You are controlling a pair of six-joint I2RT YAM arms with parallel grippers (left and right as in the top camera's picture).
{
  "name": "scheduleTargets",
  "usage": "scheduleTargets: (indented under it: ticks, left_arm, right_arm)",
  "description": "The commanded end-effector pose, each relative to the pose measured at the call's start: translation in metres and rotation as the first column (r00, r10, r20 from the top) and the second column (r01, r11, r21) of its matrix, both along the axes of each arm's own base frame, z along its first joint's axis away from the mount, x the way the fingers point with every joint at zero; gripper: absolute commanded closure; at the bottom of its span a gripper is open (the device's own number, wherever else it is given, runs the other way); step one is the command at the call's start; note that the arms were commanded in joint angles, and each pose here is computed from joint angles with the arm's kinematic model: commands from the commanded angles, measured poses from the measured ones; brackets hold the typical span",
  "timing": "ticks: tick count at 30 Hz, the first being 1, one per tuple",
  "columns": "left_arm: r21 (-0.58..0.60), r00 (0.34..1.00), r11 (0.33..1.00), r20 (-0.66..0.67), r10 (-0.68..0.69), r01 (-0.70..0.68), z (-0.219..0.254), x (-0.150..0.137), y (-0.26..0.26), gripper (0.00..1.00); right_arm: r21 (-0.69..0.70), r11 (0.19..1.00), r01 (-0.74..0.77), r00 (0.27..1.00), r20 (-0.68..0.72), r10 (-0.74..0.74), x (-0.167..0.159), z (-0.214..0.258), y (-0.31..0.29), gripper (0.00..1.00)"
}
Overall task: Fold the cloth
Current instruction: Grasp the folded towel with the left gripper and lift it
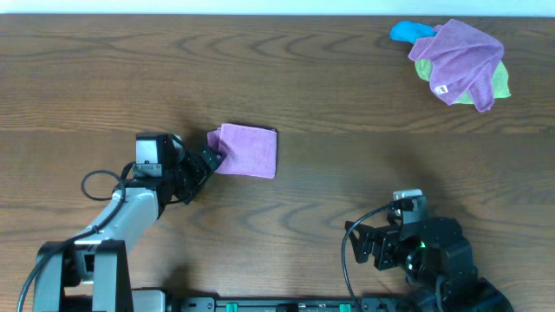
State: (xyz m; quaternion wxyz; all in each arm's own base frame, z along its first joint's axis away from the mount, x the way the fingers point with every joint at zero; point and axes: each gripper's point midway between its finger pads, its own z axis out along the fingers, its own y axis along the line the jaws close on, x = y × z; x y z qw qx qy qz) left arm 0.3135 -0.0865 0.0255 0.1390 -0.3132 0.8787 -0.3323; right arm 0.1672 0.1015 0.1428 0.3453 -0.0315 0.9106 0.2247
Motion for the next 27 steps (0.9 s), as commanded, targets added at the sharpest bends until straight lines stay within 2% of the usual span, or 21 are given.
scheduleTargets:
  ticks: [1,11,12,14,16,19,23,26,27]
  left_arm:
    - [-0.005,1.0,1.0,-0.027,0.001,-0.001,-0.01,-0.001,-0.004,0.03]
    - [-0.007,1.0,1.0,-0.01,-0.006,0.006,-0.026,0.011,-0.022,0.02]
    - [-0.005,1.0,1.0,-0.009,-0.008,0.008,-0.028,0.011,-0.024,0.05]
    - [0.001,1.0,1.0,0.004,-0.018,0.018,-0.034,0.015,-0.028,0.21]
    - [0.003,0.999,1.0,0.021,-0.025,0.025,-0.036,0.019,-0.031,0.29]
    - [0.0,0.999,0.999,0.043,-0.032,0.032,-0.04,0.024,-0.034,0.5]
    - [0.002,0.995,0.999,0.086,-0.052,0.053,-0.044,0.032,-0.036,0.67]
    - [0.001,0.991,0.997,0.113,-0.076,0.077,-0.044,0.035,-0.039,0.85]
    - [0.0,0.99,0.997,0.12,-0.08,0.08,-0.044,0.036,-0.039,0.94]
  right_arm:
    - [0.004,1.0,0.025,1.0,-0.004,-0.025,0.001,-0.001,-0.003,0.01]
    - [0.004,1.0,0.024,1.0,-0.003,-0.024,0.001,-0.001,-0.003,0.01]
    - [0.004,1.0,0.025,1.0,-0.003,-0.025,0.001,-0.001,-0.003,0.01]
    - [0.004,1.0,0.025,1.0,-0.003,-0.025,0.001,-0.001,-0.003,0.01]
    - [0.004,1.0,0.025,1.0,-0.003,-0.025,0.001,-0.001,-0.003,0.01]
    - [0.004,1.0,0.025,1.0,-0.004,-0.025,0.001,-0.001,-0.003,0.01]
    - [0.004,1.0,0.025,1.0,-0.003,-0.025,0.001,-0.001,-0.003,0.01]
    - [0.004,1.0,0.025,1.0,-0.003,-0.025,0.001,-0.001,-0.003,0.01]
    - [0.004,1.0,0.024,1.0,-0.003,-0.024,0.001,-0.001,-0.003,0.01]
